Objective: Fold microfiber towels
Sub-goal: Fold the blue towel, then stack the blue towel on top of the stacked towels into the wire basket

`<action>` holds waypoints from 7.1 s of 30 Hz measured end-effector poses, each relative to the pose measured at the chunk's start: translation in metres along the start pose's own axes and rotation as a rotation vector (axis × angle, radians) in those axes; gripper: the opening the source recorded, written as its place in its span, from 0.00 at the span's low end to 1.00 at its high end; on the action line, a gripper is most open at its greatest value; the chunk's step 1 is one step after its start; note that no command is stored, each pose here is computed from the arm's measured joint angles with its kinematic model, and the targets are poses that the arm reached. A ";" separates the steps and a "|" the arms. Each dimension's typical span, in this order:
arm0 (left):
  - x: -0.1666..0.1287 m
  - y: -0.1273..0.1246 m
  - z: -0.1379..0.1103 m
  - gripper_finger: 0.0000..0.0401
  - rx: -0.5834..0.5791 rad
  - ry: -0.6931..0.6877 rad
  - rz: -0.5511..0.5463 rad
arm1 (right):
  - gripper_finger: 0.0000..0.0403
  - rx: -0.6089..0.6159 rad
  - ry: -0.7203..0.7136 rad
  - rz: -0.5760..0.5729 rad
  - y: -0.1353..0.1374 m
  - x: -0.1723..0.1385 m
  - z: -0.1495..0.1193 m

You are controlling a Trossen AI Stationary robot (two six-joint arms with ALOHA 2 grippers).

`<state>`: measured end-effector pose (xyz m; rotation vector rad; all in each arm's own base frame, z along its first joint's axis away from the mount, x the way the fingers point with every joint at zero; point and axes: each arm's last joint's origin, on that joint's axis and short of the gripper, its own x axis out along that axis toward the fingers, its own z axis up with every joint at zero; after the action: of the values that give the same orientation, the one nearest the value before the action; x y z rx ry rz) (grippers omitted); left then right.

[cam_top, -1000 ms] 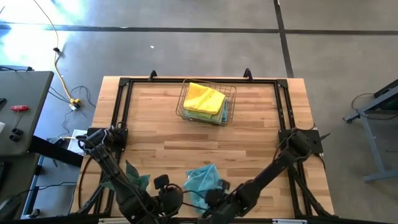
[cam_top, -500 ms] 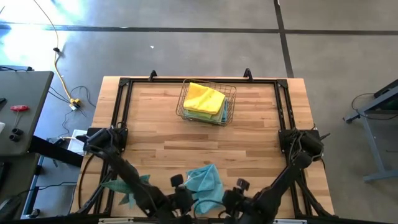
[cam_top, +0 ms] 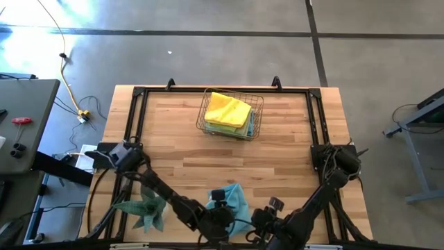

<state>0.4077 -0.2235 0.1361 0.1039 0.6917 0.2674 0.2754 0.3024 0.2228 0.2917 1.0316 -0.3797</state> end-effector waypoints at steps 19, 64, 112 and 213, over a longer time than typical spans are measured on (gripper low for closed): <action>0.012 0.009 -0.012 0.28 0.242 0.080 0.069 | 0.41 0.008 0.025 -0.032 -0.004 0.000 -0.001; -0.036 0.006 -0.036 0.00 -0.501 0.254 0.225 | 0.41 0.085 -0.079 -0.049 -0.004 0.012 0.013; -0.038 0.033 -0.042 0.10 -0.936 0.409 0.458 | 0.41 0.117 -0.103 -0.019 0.003 0.024 0.015; -0.020 0.033 0.006 0.29 -0.019 0.518 -0.117 | 0.41 0.116 0.210 0.095 -0.166 -0.013 0.052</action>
<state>0.3899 -0.1977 0.1586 -0.0270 1.2052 0.1876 0.2370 0.1349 0.2497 0.4907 1.1986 -0.3284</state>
